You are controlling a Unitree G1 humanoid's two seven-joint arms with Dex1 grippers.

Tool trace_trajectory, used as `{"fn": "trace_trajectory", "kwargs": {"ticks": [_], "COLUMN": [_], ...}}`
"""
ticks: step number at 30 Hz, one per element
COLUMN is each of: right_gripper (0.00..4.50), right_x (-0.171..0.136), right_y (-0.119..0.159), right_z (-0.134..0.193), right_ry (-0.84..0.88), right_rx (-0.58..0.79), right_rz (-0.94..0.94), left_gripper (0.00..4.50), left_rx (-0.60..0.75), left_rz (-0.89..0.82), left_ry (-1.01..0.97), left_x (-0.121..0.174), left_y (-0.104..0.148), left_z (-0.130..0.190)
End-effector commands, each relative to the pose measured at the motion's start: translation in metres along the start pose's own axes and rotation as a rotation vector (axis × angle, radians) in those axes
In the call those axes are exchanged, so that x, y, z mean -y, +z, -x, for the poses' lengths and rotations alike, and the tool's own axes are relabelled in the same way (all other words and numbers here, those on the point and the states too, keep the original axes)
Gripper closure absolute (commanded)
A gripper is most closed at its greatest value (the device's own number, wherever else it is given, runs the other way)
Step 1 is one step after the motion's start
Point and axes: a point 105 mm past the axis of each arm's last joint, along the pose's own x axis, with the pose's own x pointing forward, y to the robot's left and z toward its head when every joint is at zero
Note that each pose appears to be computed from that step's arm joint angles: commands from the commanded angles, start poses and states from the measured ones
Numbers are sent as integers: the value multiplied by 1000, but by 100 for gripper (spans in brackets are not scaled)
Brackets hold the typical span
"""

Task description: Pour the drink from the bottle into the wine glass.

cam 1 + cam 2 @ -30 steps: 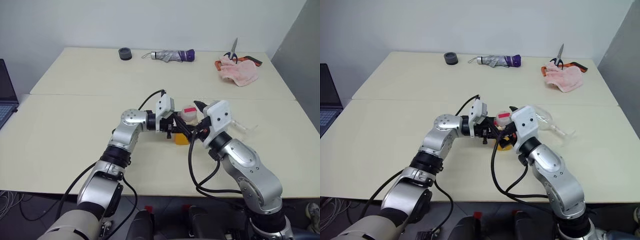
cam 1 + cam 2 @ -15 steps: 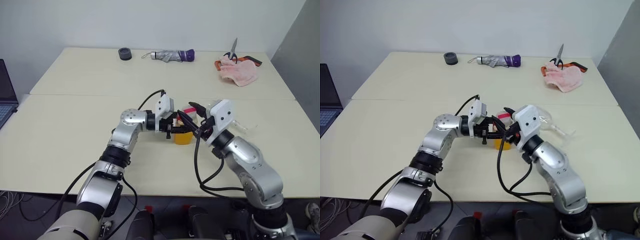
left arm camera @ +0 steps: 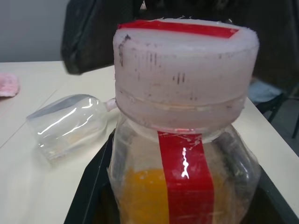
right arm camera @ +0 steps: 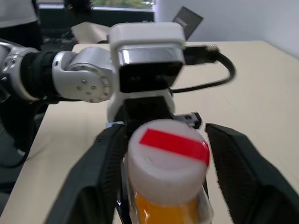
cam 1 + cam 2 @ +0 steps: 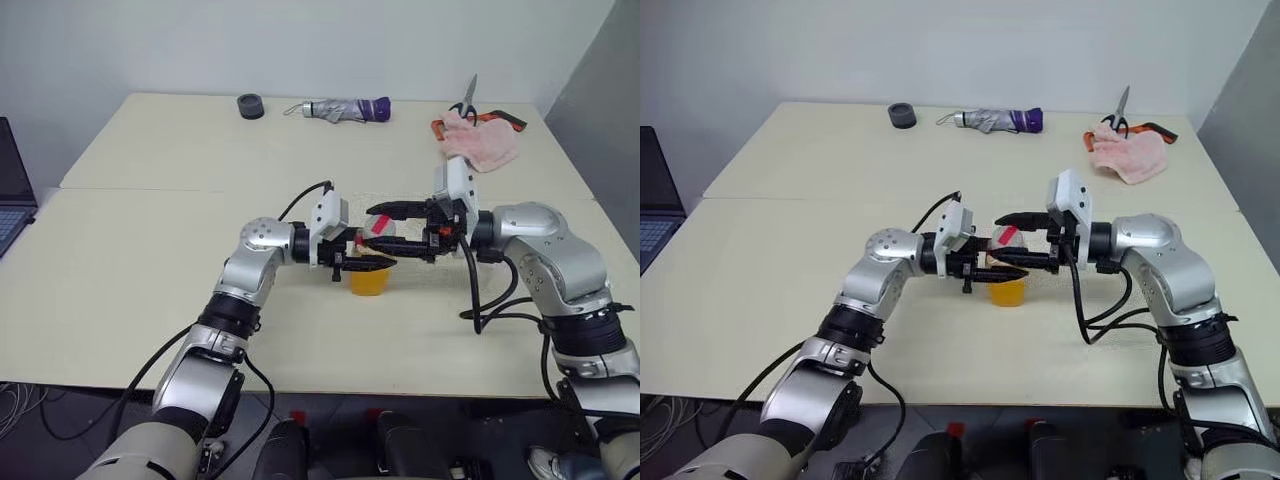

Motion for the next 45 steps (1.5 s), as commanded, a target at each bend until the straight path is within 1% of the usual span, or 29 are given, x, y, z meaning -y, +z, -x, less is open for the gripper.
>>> {"fn": "trace_trajectory", "kwargs": {"ticks": [1,5,8,13,17,25,31,45], "right_gripper": [18,12,12,12,12,12,12,12], "right_x": [-8,-28,-38,-33,-29,-17,-13,-6], "right_y": [32,33,31,27,23,15,17,11], "right_z": [12,15,6,-7,-9,-2,5,20], "right_ry": [-129,-257,-325,-427,-447,-499,-532,-580], "right_rx": [132,153,158,147,122,81,105,67], "right_rz": [62,83,96,137,167,182,149,135], "left_gripper": [271,271,271,271,271,271,271,271], "left_rx": [63,69,62,26,18,17,19,31], "left_rz": [-46,-29,-8,-15,-29,-44,-69,-80], "left_ry": [13,11,-11,-49,-55,-57,-32,3], "left_x": [-2,-3,-4,-5,-7,-6,-8,-12], "left_y": [19,20,20,19,19,17,16,17], "left_z": [1,3,7,11,10,10,10,11]}}
